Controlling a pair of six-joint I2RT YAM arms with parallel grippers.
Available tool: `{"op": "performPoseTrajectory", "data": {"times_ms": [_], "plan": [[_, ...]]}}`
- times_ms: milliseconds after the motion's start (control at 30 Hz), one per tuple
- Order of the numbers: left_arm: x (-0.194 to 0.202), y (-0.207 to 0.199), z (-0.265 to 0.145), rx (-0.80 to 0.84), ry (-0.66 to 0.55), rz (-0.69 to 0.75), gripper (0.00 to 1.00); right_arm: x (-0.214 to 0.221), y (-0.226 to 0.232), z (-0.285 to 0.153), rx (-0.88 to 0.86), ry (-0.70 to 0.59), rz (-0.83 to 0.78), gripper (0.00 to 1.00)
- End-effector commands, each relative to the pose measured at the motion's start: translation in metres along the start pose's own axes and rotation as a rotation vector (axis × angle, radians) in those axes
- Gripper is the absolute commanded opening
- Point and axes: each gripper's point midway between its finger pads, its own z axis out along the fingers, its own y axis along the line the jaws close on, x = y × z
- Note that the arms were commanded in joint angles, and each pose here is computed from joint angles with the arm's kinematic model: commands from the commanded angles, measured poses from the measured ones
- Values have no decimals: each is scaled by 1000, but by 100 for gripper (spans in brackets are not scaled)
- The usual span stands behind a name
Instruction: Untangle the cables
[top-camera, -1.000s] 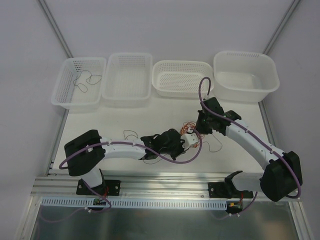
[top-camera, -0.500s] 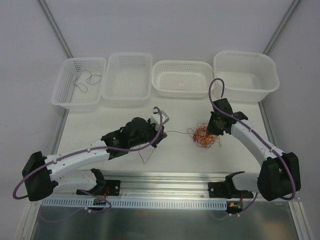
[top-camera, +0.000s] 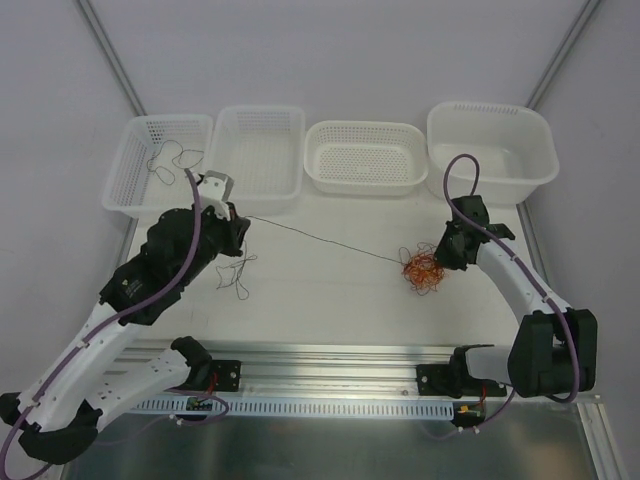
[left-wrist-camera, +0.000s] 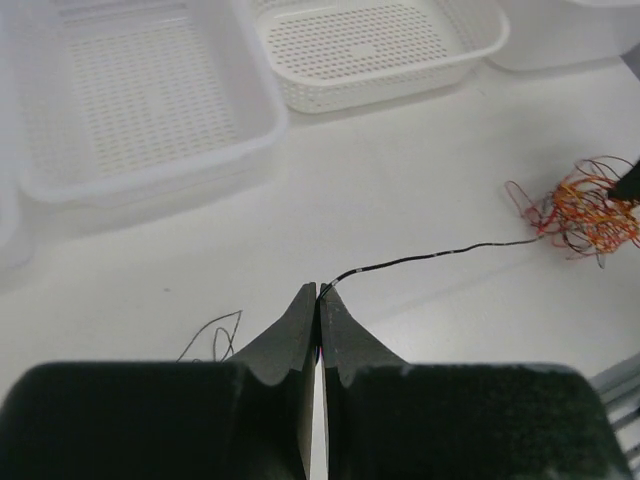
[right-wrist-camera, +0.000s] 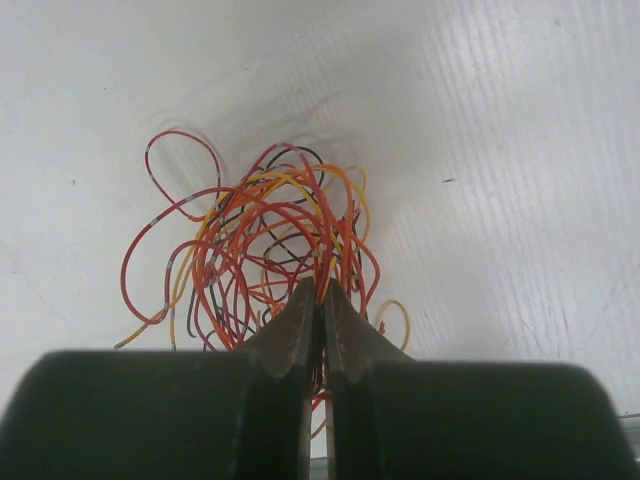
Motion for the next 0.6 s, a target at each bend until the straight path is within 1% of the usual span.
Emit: {"op": "performPoseTrajectory", "data": {"times_ms": [0, 33, 67, 100, 133, 167, 267, 433, 467, 567], "plan": [[-27, 51, -39, -245, -21, 11, 0, -6, -18, 1, 45, -10, 3, 1], [-35, 65, -47, -319, -39, 13, 0, -6, -20, 1, 48, -9, 10, 1], [-52, 75, -60, -370, -73, 2, 0, -5, -23, 2, 53, -5, 14, 1], [-57, 82, -65, -408, -76, 1, 0, -7, -28, 3, 58, -5, 33, 1], [-58, 95, -74, -479, -64, 14, 0, -7, -30, 4, 60, 1, 43, 1], [-69, 101, -82, -515, -84, 6, 0, -7, -33, 5, 63, 4, 52, 1], [-72, 116, -88, -610, -55, 4, 0, -10, -43, 6, 68, 9, 97, 1], [-58, 142, -85, -719, 9, -52, 0, -22, -61, 3, 77, -7, 186, 1], [-53, 143, -78, -704, 31, -69, 0, -24, -63, 2, 74, -11, 205, 1], [-42, 165, -77, -756, 61, -159, 0, -31, -77, -1, 74, -19, 293, 1]]}}
